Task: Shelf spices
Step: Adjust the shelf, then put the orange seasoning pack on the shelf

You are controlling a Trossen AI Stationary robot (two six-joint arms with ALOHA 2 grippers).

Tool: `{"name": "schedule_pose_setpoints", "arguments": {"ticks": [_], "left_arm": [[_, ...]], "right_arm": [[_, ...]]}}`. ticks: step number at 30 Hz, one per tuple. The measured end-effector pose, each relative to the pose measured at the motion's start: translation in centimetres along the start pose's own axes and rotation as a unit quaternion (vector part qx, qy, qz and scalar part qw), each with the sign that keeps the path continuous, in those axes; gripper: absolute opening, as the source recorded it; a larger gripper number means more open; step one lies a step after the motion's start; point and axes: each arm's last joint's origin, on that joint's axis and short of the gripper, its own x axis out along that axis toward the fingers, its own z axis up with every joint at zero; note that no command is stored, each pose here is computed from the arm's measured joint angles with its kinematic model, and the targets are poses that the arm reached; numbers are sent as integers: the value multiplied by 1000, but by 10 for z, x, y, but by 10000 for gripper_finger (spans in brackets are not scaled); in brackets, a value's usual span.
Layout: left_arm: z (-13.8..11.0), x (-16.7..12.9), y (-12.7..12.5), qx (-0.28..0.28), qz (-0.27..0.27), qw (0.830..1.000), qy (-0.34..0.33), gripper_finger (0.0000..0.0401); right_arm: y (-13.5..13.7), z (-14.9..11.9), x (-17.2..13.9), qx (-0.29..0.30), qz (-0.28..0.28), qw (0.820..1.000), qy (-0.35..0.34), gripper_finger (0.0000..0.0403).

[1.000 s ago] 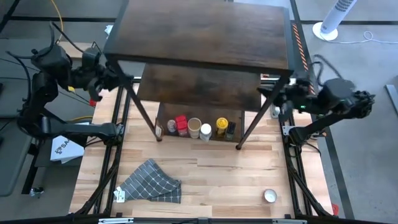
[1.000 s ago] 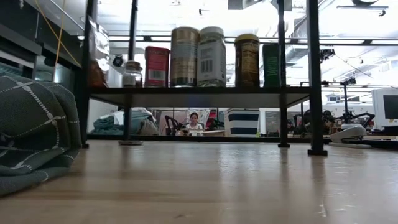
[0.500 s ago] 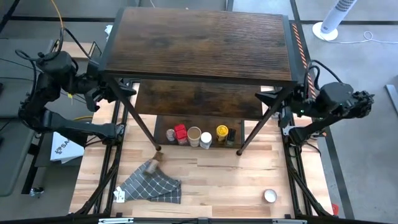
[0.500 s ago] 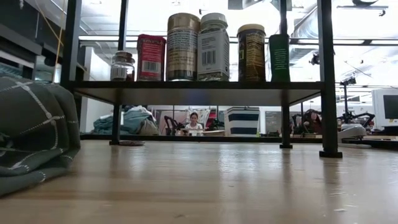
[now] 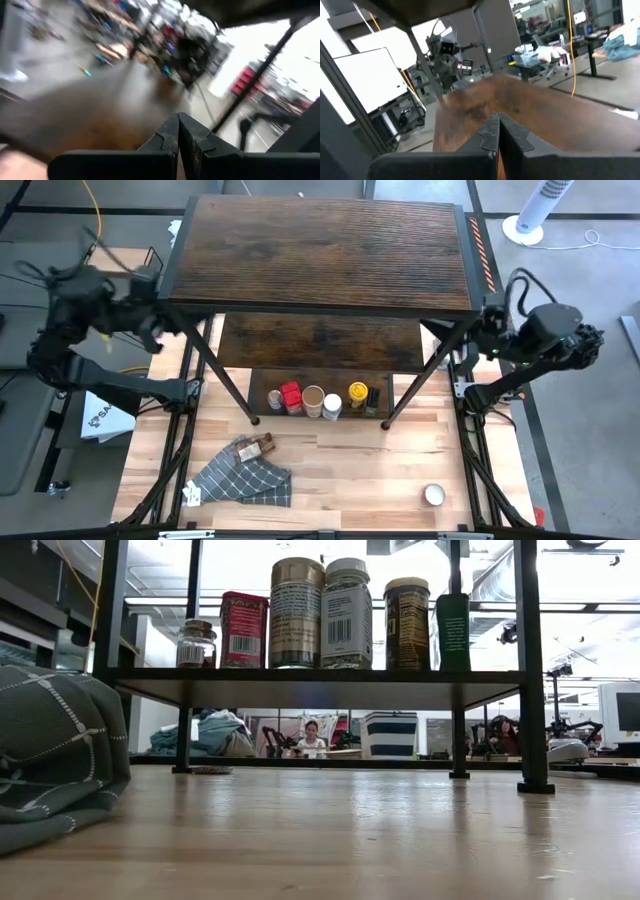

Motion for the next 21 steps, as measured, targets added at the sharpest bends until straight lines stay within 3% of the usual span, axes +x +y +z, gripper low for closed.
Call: {"name": "schedule_pose_setpoints", "arguments": {"ticks": [4, 7, 12, 16, 18, 21], "left_arm": [[4, -29, 2, 14, 65, 997, -36, 0], [-3, -54, 6, -8, 112, 994, -14, 0], [-32, -73, 17, -95, 156, 975, 124, 0], [-53, -73, 24, -154, 197, 930, 271, 0], [-60, -60, 25, -175, 178, 913, 323, 0], [-71, -37, 25, -197, 96, 902, 372, 0]], "right_arm": [[-2, 9, -5, -16, -16, 1000, -9, 0], [-5, 15, -10, -23, -29, 999, -2, 0], [-10, 23, -20, -25, -37, 999, 19, 0], [-12, 28, -24, -28, -39, 999, 25, 0], [-12, 29, -26, -31, -39, 998, 27, 0], [-13, 30, -27, -33, -43, 998, 29, 0]]}}
